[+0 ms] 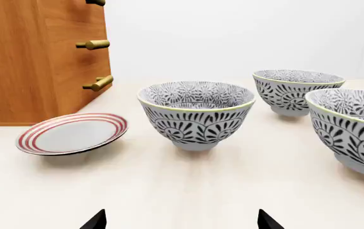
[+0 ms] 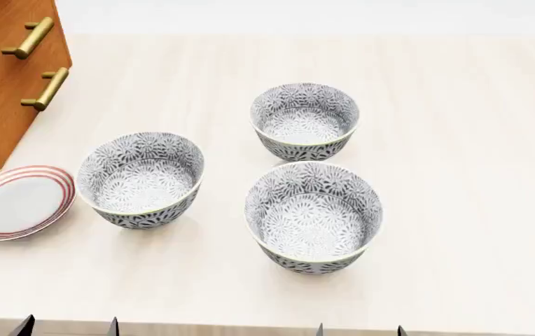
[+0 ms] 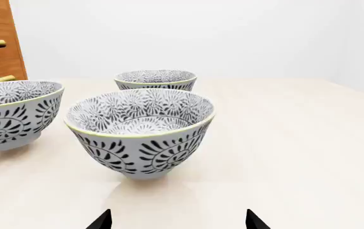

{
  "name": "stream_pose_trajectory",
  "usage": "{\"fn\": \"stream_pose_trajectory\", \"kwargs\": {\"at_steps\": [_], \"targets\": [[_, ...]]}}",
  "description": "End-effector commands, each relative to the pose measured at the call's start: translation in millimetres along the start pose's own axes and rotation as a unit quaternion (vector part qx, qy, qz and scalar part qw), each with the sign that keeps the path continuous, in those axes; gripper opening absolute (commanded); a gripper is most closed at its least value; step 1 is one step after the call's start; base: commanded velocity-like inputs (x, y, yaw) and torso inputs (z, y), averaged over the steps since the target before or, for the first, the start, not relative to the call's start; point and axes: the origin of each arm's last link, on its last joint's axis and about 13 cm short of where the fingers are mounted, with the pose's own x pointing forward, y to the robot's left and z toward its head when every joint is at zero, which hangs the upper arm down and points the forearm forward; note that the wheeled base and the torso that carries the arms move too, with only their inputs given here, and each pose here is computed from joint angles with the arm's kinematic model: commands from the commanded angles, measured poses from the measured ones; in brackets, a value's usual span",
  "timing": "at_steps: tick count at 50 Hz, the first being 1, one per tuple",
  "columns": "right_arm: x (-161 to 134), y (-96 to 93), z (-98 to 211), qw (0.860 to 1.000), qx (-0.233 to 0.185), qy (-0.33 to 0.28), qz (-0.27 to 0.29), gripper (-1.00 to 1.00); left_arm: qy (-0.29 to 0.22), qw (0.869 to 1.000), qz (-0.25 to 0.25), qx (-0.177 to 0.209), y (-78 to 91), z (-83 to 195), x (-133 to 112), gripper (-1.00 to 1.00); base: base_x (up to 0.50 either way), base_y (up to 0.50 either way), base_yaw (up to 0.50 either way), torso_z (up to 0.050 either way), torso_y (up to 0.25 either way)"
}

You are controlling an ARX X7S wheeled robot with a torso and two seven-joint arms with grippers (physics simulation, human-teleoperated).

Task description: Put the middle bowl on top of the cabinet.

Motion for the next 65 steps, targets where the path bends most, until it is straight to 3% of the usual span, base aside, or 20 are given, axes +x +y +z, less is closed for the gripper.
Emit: {"fn": "stream_pose_trajectory", "kwargs": {"at_steps": [1,11,13,15,24,27,29,32,37,42,46,51,65], "targets": [[1.2,0.1,-2.2,1.0,0.0,0.0,0.0,1.0,0.0,1.0,0.0,0.0,-0.1,-2.4,1.2,1.0,0.0,0.0,0.0,0.0,0.0],[0.1,1.4,6.2,1.0,-0.013,0.003,-0.006,1.0,-0.003,1.0,-0.002,0.005,1.1,4.5,2.2,1.0,0.0,0.0,0.0,0.0,0.0],[0.9,0.9,8.5,1.0,-0.011,0.004,-0.008,1.0,0.004,1.0,-0.007,0.027,0.2,5.8,2.6,1.0,0.0,0.0,0.0,0.0,0.0],[0.5,0.8,10.5,1.0,-0.01,0.004,-0.009,1.0,0.007,1.0,-0.005,-0.001,0.1,8.4,2.5,1.0,0.0,0.0,0.0,0.0,0.0],[-7.4,-12.6,42.1,0.998,-0.009,-0.033,-0.051,1.0,-0.002,1.0,0.009,-0.009,1.3,39.1,17.2,1.0,0.0,0.0,0.0,0.0,0.0],[-17.9,-23.7,58.7,0.994,-0.007,-0.074,-0.086,1.0,-0.006,1.0,-0.003,0.0,-1.7,51.1,24.7,1.0,0.0,0.0,0.0,0.0,0.0],[-30.4,-33.2,73.5,0.987,-0.004,-0.112,-0.117,1.0,-0.012,1.0,-0.003,-0.015,-2.2,54.1,27.1,1.0,0.0,0.0,0.0,0.0,0.0],[-57.0,-49.2,95.2,0.968,-0.019,-0.163,-0.188,1.0,-0.02,1.0,-0.009,-0.014,-2.8,55.1,27.2,1.0,0.0,0.0,0.0,0.0,0.0],[-86.5,-63.5,110.2,0.949,-0.011,-0.203,-0.243,1.0,-0.036,0.999,-0.014,-0.019,-3.3,64.5,23.8,1.0,0.0,0.0,0.0,0.0,0.0],[-104.1,-69.7,117.7,0.94,-0.017,-0.22,-0.259,1.0,-0.07,0.997,-0.024,-0.004,-6.6,81.8,15.9,1.0,0.0,0.0,0.0,0.0,0.0],[-111.9,-72.4,116.9,0.937,-0.025,-0.221,-0.269,1.0,-0.09,0.994,-0.019,-0.06,-6.3,112.6,5.5,1.0,0.0,0.0,0.0,0.0,0.0],[-122.4,-74.0,118.9,0.932,-0.04,-0.226,-0.28,1.0,-0.173,0.984,0.016,-0.031,-6.9,127.5,-13.5,1.0,0.0,0.13,0.0,0.0,0.0],[-126.7,-70.1,123.7,0.931,-0.05,-0.228,-0.281,1.0,-0.143,0.987,0.036,-0.066,4.4,131.0,-6.0,1.0,0.0,0.5,0.0,0.0,0.0]]}}
